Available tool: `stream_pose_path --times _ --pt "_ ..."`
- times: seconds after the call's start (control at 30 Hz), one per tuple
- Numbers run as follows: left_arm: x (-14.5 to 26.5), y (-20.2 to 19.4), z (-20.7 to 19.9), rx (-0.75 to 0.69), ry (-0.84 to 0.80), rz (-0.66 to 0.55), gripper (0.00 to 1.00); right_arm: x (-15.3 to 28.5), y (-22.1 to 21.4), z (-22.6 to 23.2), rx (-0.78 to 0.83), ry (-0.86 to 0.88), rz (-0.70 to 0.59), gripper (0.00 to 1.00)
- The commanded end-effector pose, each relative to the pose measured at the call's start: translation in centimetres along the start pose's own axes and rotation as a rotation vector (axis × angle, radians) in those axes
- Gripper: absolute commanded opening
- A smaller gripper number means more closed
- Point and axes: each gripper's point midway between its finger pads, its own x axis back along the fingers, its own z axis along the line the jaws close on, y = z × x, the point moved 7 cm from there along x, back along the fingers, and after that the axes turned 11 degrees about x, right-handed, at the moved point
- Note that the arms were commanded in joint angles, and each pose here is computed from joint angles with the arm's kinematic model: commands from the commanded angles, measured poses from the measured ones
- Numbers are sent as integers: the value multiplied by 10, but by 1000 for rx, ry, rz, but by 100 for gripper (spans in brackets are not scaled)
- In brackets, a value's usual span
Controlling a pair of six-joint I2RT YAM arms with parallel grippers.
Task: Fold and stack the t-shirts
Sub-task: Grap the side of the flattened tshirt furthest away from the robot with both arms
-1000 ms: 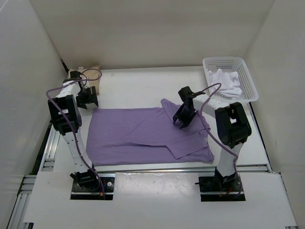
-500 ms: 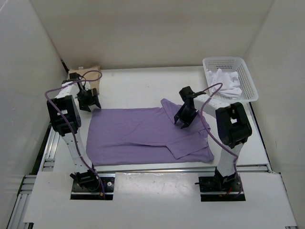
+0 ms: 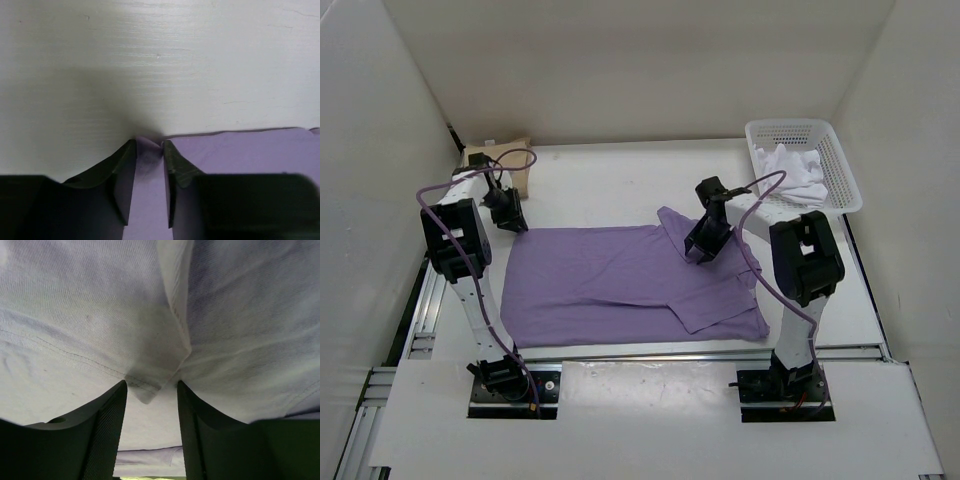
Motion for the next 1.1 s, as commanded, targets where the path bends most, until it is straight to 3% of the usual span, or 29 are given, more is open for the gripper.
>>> stream_pose_path --times 0.0,0.1,0.23,0.53,0.63,0.83,1.07 --pt "-9 -8 -1 1 -15 38 36 0 4 9 -18 18 1 48" --pt "-9 -8 -1 1 -15 38 24 -2 3 9 -39 23 9 46" --pt "-9 -8 -1 1 -15 38 11 -4 2 8 -50 22 10 33" --pt "-2 -10 -1 -2 1 26 11 -1 7 10 -59 10 -18 0" --pt "6 -8 -2 -8 6 6 11 6 7 11 -44 25 -31 0" --pt "28 -2 -5 -23 38 -61 11 68 12 13 55 110 -168 0" --pt "49 -6 -8 -41 79 -115 11 120 -11 -48 32 119 -237 0"
